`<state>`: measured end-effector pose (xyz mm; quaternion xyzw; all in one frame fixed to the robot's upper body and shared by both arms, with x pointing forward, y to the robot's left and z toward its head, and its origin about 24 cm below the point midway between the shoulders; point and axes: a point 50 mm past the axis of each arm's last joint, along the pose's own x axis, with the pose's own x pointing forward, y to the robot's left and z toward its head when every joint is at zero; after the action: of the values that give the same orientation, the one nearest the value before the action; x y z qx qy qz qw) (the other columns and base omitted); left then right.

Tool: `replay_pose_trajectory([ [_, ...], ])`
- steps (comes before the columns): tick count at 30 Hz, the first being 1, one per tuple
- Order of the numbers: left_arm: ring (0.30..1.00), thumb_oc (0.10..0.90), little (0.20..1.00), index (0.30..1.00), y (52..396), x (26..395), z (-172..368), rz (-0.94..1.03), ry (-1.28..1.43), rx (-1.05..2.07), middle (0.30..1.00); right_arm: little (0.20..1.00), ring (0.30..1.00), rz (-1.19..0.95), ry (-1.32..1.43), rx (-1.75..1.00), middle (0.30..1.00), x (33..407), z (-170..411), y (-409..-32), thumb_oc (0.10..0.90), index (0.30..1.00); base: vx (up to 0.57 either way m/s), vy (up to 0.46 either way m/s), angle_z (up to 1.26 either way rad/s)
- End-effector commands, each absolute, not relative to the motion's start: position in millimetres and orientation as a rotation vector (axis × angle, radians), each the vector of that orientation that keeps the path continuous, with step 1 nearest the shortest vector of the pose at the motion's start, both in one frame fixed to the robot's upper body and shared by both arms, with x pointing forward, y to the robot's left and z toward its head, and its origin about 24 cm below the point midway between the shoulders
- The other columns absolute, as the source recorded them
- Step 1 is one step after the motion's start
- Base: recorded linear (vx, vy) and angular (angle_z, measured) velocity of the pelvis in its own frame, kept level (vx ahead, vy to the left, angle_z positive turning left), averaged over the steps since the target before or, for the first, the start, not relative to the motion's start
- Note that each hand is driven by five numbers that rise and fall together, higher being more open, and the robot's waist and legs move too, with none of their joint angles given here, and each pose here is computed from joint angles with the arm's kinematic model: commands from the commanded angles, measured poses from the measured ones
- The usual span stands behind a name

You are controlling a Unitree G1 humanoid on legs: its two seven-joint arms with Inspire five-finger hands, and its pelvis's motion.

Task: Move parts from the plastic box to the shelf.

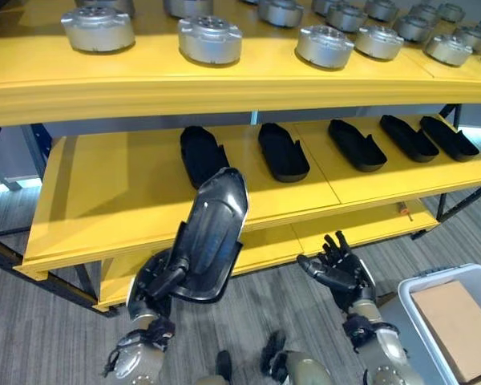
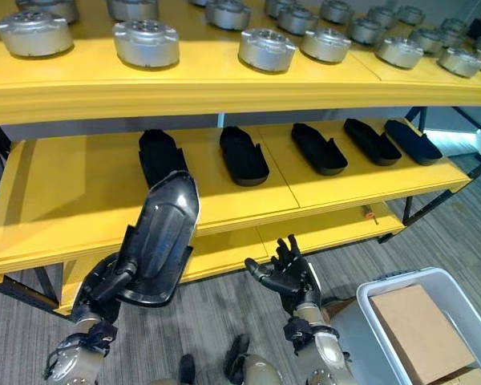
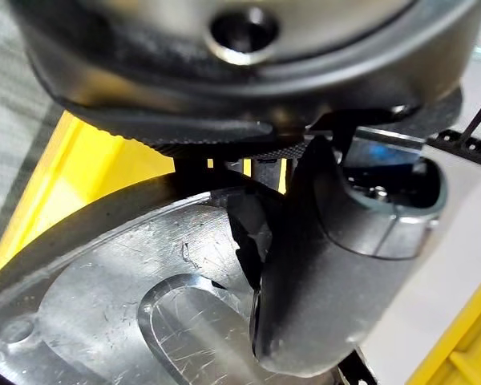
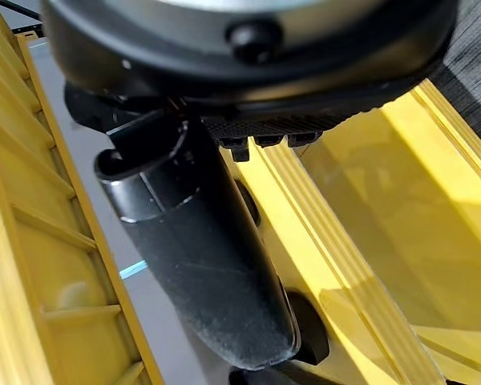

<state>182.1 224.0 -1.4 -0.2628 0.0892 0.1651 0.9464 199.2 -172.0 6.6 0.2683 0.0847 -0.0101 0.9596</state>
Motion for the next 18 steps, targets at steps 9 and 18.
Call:
replay_pose_trajectory([
  [9,0.300,0.400,0.300,0.300,227,201,60,0.193,-0.151,-0.572,0.300,1.000,1.000,0.046,-0.062,0.536,1.000,226,47,-183,0.900,1.000,0.04,-0.081,-0.05],
  [18,0.300,0.400,0.300,0.300,224,204,68,0.162,-0.177,-0.587,0.300,1.000,1.000,0.051,-0.085,0.530,1.000,227,53,-186,0.900,1.000,0.03,0.033,0.27],
])
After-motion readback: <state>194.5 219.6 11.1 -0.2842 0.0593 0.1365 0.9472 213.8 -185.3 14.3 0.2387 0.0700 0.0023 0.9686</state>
